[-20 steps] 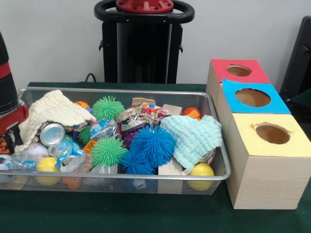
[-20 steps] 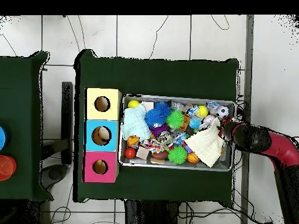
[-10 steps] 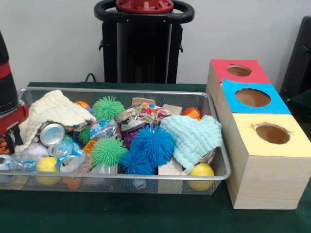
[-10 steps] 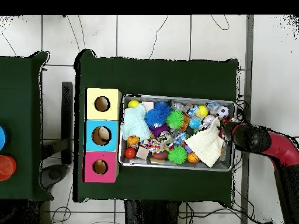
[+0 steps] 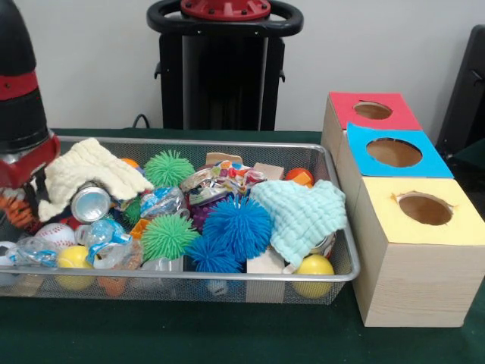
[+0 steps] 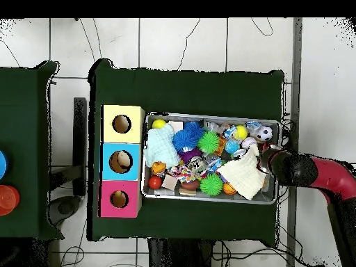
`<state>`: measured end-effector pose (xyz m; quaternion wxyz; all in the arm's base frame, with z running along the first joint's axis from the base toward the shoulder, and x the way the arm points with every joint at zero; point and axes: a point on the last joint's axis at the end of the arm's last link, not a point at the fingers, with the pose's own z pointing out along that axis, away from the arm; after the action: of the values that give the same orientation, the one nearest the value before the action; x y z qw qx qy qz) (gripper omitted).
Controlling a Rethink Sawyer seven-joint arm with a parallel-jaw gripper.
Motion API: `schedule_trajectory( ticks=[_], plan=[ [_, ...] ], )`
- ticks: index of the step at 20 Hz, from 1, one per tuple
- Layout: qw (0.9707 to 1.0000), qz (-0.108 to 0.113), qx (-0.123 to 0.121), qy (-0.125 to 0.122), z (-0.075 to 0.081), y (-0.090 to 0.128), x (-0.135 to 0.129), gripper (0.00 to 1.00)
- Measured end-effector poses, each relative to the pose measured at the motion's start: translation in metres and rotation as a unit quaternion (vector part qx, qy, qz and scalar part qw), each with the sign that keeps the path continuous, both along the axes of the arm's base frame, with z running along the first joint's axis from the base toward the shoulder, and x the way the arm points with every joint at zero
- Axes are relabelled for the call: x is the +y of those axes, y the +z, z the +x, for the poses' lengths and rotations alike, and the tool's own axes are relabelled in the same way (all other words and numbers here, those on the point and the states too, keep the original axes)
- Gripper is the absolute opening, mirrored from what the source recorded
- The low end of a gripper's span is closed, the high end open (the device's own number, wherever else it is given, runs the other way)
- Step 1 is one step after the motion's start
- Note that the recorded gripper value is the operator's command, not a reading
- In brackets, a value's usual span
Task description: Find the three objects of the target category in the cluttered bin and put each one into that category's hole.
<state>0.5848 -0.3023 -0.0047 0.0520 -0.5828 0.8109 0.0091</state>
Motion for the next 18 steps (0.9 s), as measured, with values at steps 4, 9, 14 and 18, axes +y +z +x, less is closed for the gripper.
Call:
schedule_trajectory(
  ticks=[4,9,14,18],
  plan=[
    [0.9990,-0.023,0.006,0.037,-0.001,0.035,0.027,0.00],
    [0.9958,-0.051,0.016,0.075,-0.002,0.078,0.067,0.00],
    [0.9923,-0.071,0.028,0.097,-0.005,0.107,0.112,0.00],
    [0.9912,-0.078,0.038,0.100,-0.009,0.122,0.144,0.00]
  ],
)
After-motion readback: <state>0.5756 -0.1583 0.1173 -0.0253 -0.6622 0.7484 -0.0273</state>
